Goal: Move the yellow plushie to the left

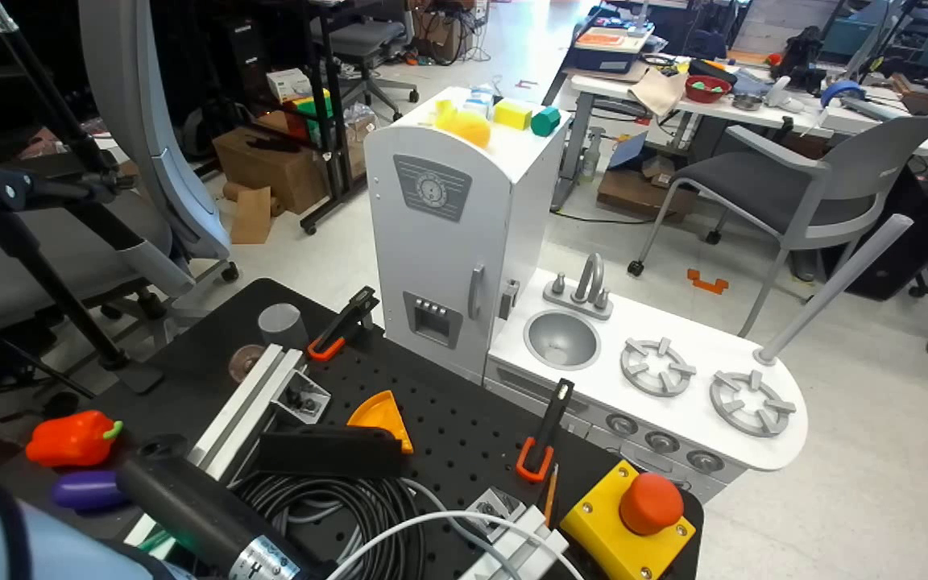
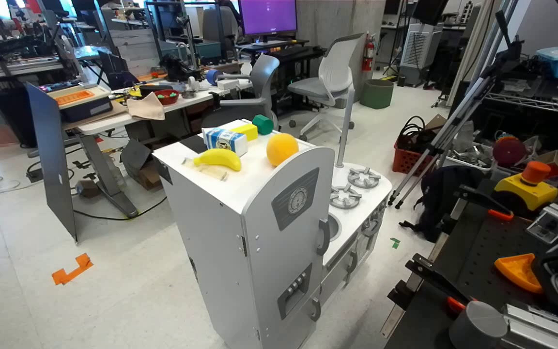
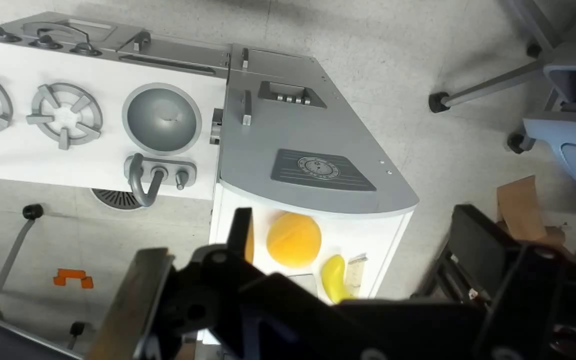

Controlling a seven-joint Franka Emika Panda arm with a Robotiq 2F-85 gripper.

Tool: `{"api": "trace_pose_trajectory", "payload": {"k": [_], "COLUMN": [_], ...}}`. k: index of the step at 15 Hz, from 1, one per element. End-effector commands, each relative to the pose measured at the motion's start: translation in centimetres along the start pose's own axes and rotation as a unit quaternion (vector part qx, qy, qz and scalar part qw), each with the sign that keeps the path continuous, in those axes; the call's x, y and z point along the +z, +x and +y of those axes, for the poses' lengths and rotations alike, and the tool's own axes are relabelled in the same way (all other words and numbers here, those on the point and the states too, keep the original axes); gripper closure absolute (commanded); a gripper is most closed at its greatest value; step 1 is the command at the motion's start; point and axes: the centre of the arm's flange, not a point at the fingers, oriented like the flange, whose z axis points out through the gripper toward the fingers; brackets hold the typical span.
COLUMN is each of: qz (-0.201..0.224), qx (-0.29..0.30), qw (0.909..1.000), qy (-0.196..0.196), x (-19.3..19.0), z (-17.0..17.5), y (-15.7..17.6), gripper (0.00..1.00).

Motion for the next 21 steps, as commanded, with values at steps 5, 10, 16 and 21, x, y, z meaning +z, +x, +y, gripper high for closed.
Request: {"api": "trace_pose_trajectory", "payload": {"k": [5,10,16,21], "qz": [-0.044,-0.09,-0.136,-0.167], "qx": [0.017,0.041,0.069,0.09], "qw": [0.9987,0.995,0.9878,0.9811], "qy": [0.018,0.019,0.029,0.034], "x": [3.7,9.0,15.5,19.4], "z": [1.2,1.6,1.0,1.0], "y": [8.4,15.6,20.1,21.6], "gripper": [0.0,0.0,0.0,0.0]}}
